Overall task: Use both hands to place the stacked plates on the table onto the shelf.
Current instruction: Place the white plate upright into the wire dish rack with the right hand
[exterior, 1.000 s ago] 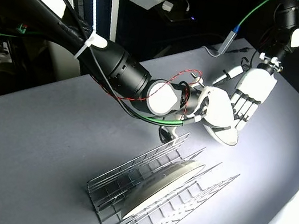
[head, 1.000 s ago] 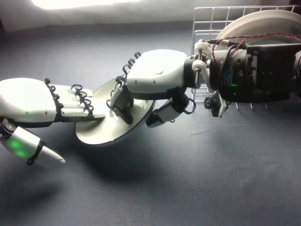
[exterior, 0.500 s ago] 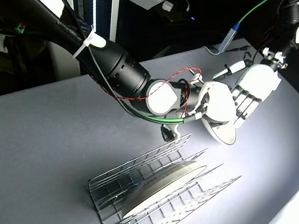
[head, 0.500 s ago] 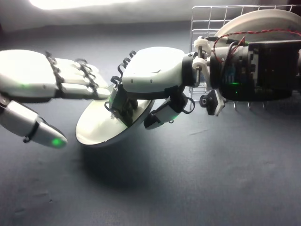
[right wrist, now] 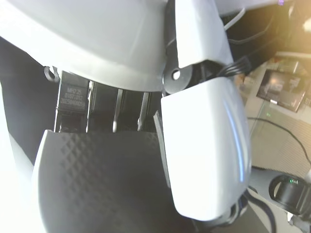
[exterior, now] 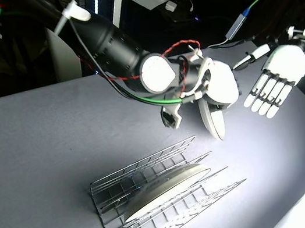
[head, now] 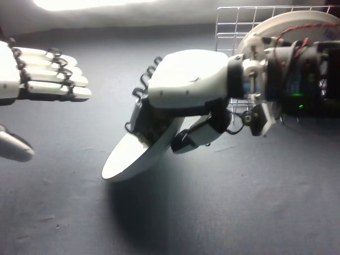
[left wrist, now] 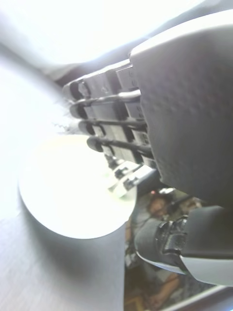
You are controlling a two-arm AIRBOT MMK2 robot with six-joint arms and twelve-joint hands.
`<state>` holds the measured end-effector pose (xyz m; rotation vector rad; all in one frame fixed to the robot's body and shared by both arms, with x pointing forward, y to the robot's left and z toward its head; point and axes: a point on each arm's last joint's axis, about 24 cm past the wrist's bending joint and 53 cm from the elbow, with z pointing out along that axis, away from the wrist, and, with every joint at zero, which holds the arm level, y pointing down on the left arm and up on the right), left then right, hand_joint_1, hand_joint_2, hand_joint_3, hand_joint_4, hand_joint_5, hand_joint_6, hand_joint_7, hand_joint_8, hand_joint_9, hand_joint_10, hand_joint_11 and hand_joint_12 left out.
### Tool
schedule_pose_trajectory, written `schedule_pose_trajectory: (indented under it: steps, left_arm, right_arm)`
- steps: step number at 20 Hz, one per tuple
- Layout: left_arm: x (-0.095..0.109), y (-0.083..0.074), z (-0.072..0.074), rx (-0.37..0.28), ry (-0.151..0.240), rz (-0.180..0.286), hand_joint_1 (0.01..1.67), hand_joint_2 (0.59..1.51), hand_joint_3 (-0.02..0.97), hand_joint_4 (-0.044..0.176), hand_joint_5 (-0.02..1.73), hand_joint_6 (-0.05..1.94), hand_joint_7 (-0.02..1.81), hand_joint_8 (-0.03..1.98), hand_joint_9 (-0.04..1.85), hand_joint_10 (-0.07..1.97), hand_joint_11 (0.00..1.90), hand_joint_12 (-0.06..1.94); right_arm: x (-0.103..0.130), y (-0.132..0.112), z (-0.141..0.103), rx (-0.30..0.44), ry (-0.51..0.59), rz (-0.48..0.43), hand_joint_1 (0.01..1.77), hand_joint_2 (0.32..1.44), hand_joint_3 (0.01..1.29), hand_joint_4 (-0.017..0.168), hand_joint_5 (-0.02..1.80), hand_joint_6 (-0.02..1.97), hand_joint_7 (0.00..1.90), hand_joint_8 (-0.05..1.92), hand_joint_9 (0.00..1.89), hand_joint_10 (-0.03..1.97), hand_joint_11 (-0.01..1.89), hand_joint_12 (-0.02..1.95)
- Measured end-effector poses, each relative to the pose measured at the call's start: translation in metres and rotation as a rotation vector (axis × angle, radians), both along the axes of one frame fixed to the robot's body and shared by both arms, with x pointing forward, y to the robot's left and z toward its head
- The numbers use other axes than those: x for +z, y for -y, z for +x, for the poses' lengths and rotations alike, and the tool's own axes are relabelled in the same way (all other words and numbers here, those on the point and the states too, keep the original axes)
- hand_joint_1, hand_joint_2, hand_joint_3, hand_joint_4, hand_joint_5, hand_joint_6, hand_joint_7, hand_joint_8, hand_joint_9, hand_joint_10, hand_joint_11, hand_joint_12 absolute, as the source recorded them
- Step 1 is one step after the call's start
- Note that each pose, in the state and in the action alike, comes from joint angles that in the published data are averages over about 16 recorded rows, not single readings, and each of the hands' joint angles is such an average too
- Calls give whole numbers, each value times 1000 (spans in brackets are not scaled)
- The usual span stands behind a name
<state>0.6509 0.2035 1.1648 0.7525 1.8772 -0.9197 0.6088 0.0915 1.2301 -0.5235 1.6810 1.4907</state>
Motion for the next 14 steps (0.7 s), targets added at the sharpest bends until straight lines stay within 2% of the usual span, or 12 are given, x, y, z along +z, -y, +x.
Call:
schedule_pose_trajectory:
  steps: [6, 14]
  left_arm:
    - [9, -22, -6, 24, 31, 39, 15, 1138, 20, 1, 20, 13, 19, -10, 15, 7, 15, 5]
    - [15, -35, -8, 41, 48, 58, 15, 1138, 19, 1, 21, 12, 17, -9, 18, 7, 13, 6]
  right_arm:
    - [29, 17, -9, -12, -6, 56, 1416, 947, 10, -4, 973, 912, 1148, 561, 1120, 948, 1007, 1203]
    - [73, 36, -6, -35, -35, 174, 1417, 949, 10, -8, 965, 885, 1151, 539, 1124, 944, 1001, 1181]
